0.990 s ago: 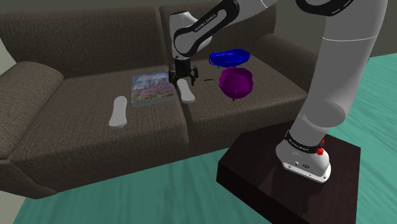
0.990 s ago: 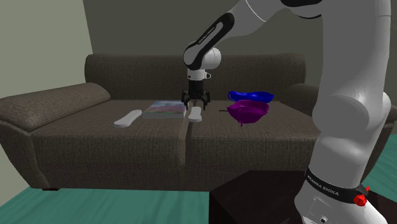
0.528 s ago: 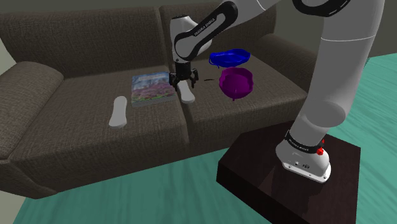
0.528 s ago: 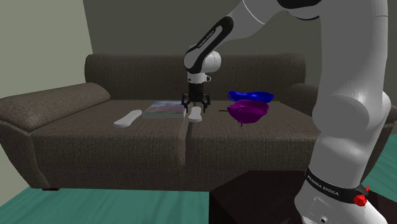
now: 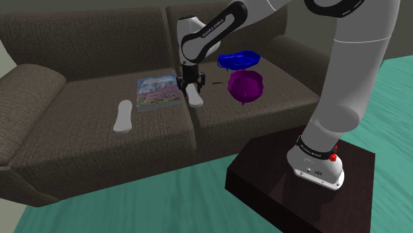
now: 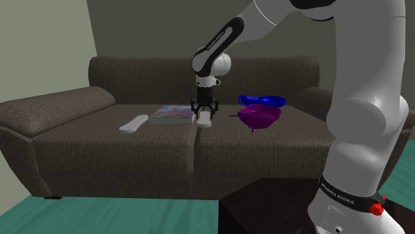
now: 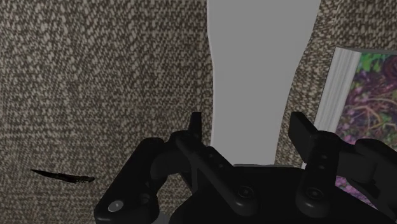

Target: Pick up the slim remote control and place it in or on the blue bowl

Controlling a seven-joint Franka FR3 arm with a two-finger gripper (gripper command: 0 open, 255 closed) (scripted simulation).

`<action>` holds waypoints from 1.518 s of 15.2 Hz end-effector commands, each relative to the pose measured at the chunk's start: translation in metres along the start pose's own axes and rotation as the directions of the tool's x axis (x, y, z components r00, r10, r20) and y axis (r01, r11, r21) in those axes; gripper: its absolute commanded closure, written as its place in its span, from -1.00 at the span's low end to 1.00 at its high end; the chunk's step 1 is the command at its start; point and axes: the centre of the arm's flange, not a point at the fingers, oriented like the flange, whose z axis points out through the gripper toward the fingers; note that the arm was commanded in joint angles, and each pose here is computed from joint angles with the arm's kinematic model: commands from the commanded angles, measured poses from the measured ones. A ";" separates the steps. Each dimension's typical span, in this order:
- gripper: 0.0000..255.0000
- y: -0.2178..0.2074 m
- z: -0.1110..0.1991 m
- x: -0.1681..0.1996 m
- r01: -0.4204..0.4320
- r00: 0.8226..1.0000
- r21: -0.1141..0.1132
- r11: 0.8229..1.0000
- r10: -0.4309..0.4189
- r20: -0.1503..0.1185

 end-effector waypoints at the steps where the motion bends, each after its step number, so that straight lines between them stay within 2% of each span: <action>1: 1.00 0.000 0.000 0.000 0.000 1.000 0.000 1.000 0.000 0.000; 4: 1.00 0.000 0.000 0.000 0.000 1.000 0.000 1.000 0.000 0.000; 23: 1.00 -0.002 -0.100 0.000 0.000 1.000 0.000 1.000 0.000 0.000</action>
